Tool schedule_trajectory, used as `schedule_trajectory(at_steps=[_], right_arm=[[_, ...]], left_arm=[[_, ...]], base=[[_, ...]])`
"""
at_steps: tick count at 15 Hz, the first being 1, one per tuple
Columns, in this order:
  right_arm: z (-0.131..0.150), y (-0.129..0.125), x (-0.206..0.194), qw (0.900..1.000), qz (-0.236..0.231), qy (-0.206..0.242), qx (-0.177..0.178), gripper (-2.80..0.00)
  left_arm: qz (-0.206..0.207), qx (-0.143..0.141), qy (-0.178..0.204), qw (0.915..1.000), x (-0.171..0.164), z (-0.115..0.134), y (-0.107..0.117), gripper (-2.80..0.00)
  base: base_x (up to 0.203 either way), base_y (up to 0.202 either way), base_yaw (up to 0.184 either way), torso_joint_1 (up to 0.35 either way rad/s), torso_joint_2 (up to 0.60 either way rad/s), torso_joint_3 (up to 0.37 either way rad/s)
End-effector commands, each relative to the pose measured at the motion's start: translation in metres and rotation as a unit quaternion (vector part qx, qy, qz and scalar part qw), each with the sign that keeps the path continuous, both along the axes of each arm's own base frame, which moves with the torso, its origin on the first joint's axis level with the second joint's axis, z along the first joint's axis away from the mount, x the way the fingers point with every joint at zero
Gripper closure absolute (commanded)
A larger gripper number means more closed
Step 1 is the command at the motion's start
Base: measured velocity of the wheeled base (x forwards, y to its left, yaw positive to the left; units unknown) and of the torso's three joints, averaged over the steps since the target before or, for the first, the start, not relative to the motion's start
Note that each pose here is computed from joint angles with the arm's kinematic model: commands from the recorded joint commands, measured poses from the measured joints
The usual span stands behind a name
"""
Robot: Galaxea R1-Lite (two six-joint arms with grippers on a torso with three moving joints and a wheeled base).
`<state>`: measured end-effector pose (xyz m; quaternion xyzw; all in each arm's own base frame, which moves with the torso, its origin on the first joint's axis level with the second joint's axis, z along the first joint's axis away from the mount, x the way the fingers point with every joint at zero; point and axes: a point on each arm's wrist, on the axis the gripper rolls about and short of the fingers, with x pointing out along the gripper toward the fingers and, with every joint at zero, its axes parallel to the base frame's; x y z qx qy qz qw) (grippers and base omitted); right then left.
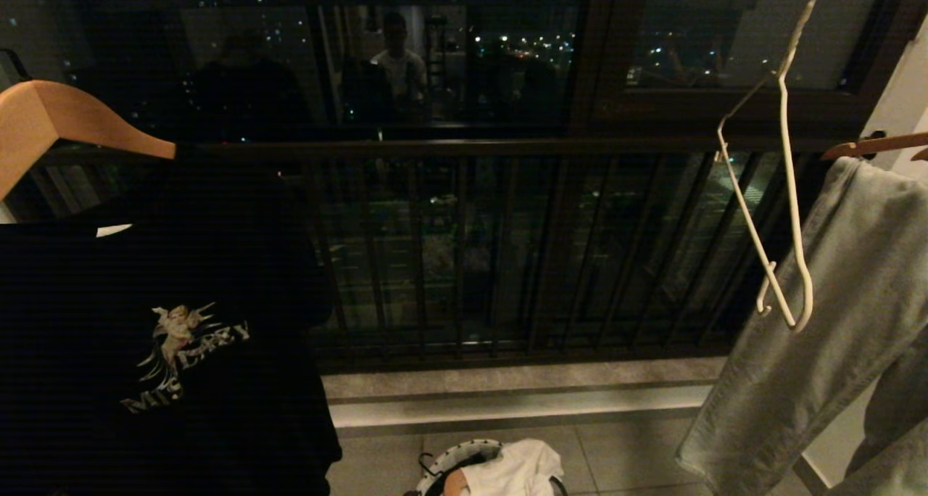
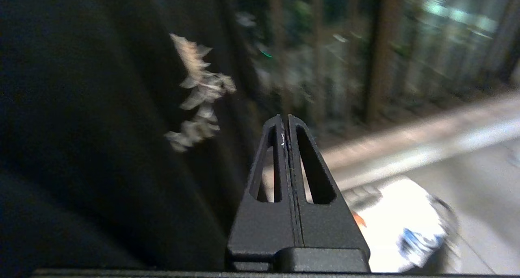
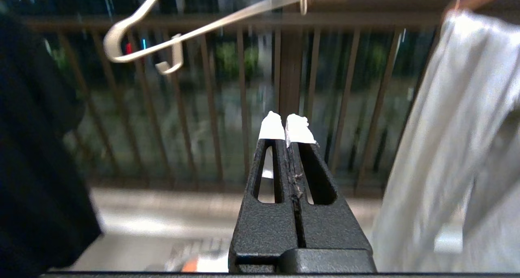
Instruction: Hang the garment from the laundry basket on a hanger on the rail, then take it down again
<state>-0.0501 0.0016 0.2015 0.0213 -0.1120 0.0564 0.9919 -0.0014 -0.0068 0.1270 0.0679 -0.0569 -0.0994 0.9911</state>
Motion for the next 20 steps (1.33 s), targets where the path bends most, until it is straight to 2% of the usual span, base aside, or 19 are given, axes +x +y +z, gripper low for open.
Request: schedule_trajectory(at_steps=[1,5,10,14,18,20], right_arm=[[-0.015,0.0,0.007,1.0,-0.001,-0.026,-0.001,0.0],[-0.04,0.001,0.01,1.0,-0.003,-0.014,-0.011,0.0],[-0.071,0.001,0.011,1.0,-0.001,-0.005,-0.03,0.0],[-0.09,0.001,0.017,0.999,-0.003,0.017,-0.041,0.0],[-0.111,0.001,0.025,0.997,-0.007,0.054,-0.058,0.0],[-0.117,0.0,0.027,0.996,-0.014,0.066,-0.057,0.0]], left_arm=[[0.02,-0.001,-0.001,0.9998,0.002,-0.006,0.001,0.0],[0.037,-0.007,0.013,0.9992,0.003,-0.014,0.002,0.0],[0.043,-0.007,0.097,0.9943,0.003,-0.031,0.002,0.0],[0.047,-0.007,0.104,0.9935,0.003,-0.032,0.002,0.0],[0.069,-0.007,0.113,0.9911,0.002,-0.034,0.003,0.0],[0.073,0.002,0.115,0.9907,0.002,-0.035,0.003,0.0]], base=[[0.0,0.0,0.0,0.0,0.0,0.0],[0.0,0.0,0.0,0.0,0.0,0.0],[0.0,0.0,0.0,0.0,0.0,0.0],[0.0,0.0,0.0,0.0,0.0,0.0],[0.0,0.0,0.0,0.0,0.0,0.0],[0.0,0.0,0.0,0.0,0.0,0.0]])
